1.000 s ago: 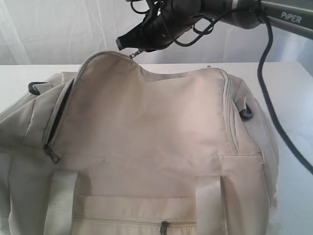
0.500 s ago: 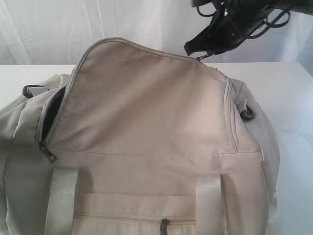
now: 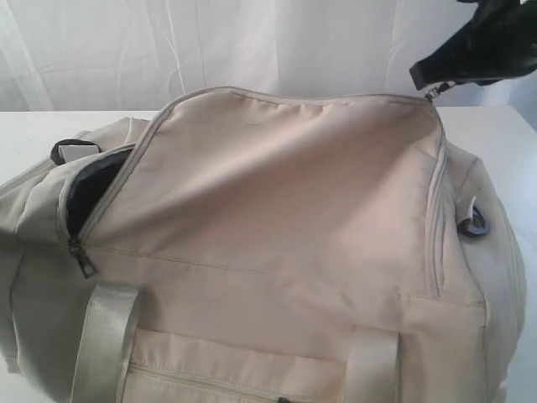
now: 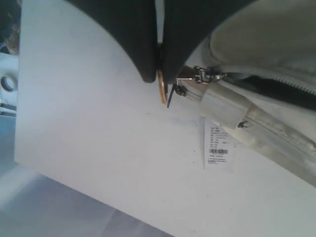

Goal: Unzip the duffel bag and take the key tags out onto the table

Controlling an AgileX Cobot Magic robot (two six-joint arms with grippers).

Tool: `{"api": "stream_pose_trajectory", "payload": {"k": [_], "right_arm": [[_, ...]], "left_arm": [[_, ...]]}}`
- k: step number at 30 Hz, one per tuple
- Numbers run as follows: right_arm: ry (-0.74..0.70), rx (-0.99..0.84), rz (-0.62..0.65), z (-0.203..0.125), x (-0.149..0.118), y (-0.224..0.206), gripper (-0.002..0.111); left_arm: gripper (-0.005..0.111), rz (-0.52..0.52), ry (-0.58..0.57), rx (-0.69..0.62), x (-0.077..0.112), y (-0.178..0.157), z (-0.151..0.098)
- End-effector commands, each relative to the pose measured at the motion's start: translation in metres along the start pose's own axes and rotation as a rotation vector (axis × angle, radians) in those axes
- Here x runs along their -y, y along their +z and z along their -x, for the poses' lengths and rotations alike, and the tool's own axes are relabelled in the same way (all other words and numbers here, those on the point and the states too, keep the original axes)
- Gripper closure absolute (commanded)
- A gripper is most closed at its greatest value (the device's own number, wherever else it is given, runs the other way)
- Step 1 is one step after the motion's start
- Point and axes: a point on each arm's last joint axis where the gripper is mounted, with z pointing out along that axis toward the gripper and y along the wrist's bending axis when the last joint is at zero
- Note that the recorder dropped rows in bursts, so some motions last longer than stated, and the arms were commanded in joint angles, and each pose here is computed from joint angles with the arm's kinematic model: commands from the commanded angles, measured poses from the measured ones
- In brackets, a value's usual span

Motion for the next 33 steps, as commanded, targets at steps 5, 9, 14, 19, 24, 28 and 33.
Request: {"api": "stream_pose_trajectory", "payload": {"k": [5, 9, 14, 19, 24, 28, 33], "right_arm": [[0.000, 0.028, -0.048, -0.024, 0.006, 0.001, 0.108], [0.005, 0.030, -0.041, -0.024, 0.005, 0.001, 0.108], [0.021, 0.039, -0.027, -0.023, 0.004, 0.001, 0.108], [0.032, 0.041, -0.001, -0.023, 0.002, 0.001, 0.108], [0.029, 0.041, 0.008, -0.023, 0.001, 0.001, 0.108], [0.029, 0.041, 0.008, -0.023, 0.001, 0.001, 0.108], [0.028, 0.039, 0.008, -0.023, 0.001, 0.001, 0.108]], "left_arm": [[0.092, -0.008, -0.046, 0.062, 0.002, -0.005, 0.009], [0.049, -0.135, 0.000, 0.175, 0.016, -0.019, 0.035], [0.040, -0.419, 0.015, 0.236, 0.039, -0.018, 0.077], [0.041, -0.623, 0.085, 0.262, 0.047, 0.016, 0.119], [0.041, -0.674, 0.131, 0.210, 0.049, 0.068, 0.149], [0.041, -0.735, 0.176, 0.135, 0.063, 0.111, 0.164], [0.041, -0.727, 0.219, 0.071, 0.073, 0.159, 0.171]]}}
